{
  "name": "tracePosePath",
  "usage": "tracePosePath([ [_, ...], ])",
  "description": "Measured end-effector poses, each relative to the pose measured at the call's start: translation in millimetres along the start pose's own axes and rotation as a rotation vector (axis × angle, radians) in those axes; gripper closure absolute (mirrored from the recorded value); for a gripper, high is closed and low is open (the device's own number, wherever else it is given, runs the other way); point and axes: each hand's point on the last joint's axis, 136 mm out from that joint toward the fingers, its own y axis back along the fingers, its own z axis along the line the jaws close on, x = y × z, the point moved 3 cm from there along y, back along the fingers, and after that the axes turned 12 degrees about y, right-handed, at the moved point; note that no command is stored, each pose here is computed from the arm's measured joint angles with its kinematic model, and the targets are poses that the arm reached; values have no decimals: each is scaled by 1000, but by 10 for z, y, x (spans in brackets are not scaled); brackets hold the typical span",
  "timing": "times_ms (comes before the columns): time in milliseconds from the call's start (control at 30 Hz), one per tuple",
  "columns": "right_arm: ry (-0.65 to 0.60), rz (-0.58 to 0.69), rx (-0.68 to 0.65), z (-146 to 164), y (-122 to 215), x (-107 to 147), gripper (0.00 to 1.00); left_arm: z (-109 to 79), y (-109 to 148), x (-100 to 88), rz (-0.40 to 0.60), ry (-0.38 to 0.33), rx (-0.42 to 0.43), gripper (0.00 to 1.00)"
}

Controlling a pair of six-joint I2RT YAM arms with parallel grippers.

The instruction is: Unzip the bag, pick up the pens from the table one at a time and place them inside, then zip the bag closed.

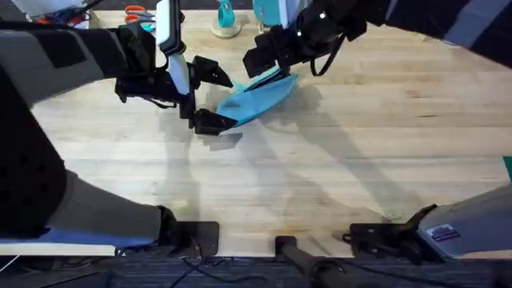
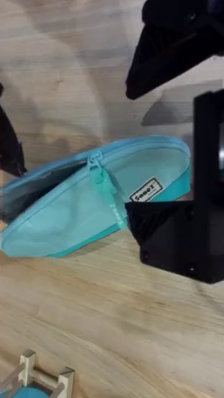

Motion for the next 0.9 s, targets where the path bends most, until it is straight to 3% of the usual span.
tracePosePath([
  [300, 0, 0, 0, 0, 0, 1, 5, -89, 93, 57, 63, 53, -3, 6],
  [533, 15, -4, -12, 16, 0, -8, 4, -127, 452, -162, 129, 5, -109, 6],
  [700, 82, -52, -108, 160, 11, -102, 5, -186, 705, -256, 163, 3, -178, 6],
  [900, 142, -147, -223, 382, 60, -281, 6, -262, 826, -157, 206, 72, -193, 5],
])
